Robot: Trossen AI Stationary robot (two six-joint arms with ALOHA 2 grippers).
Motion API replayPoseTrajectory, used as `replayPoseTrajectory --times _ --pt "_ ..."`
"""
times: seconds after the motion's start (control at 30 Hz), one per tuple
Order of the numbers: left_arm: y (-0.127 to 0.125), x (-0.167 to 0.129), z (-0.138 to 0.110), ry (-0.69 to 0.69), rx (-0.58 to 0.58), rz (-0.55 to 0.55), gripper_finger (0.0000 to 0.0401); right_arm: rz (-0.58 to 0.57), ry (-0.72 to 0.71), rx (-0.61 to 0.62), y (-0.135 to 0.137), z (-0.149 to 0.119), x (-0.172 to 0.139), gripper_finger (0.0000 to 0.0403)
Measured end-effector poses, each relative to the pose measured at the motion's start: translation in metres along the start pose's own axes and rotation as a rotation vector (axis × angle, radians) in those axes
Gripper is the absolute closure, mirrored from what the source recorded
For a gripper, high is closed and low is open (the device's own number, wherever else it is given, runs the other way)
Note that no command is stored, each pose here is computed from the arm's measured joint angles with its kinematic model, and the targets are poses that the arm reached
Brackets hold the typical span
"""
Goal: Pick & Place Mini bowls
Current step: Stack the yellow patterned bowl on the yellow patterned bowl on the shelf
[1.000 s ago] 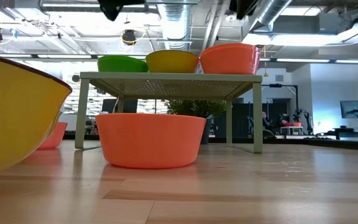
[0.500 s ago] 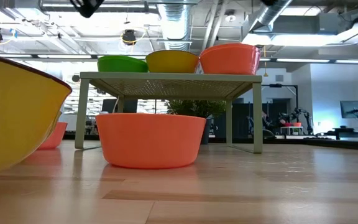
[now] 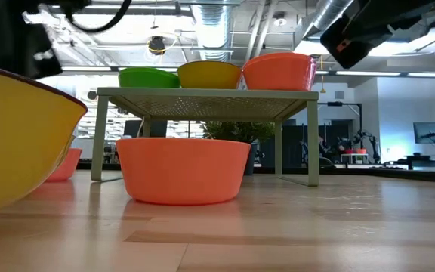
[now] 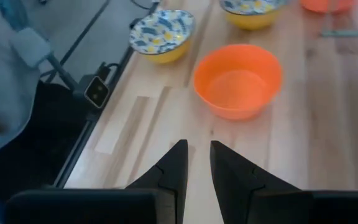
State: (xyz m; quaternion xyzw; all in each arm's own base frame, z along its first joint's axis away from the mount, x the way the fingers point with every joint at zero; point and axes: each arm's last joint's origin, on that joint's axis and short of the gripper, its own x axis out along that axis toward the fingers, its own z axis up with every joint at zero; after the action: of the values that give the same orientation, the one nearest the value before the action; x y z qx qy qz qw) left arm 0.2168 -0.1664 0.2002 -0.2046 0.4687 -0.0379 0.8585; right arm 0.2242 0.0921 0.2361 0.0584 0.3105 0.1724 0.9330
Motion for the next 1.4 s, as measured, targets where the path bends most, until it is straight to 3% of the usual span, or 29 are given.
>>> replayPoseTrajectory --times 0.2,0.4,0.7,1.07,1.4 --pt "0.007 -0.002 -0.009 0.1 -0.077 0.07 0.0293 0.016 0.029 -0.115 0.004 -0.005 0.02 0.0339" --pt "0.009 -0.003 -0.01 0.112 -0.114 0.091 0.0293 0.005 0.048 -0.109 0.002 0.0 0.021 0.0339" --pt "0.012 0.013 -0.017 0.161 -0.092 0.153 0.0293 -0.018 0.014 -0.093 -0.005 0.008 0.014 0.0339" --pt "0.013 0.001 -0.015 0.128 -0.08 0.164 0.0293 -0.051 0.005 -0.07 -0.015 0.01 0.013 0.0339" --pt "0.016 0.023 -0.022 0.181 -0.009 0.227 0.0293 -0.068 0.001 -0.057 -0.021 0.011 0.013 0.0339"
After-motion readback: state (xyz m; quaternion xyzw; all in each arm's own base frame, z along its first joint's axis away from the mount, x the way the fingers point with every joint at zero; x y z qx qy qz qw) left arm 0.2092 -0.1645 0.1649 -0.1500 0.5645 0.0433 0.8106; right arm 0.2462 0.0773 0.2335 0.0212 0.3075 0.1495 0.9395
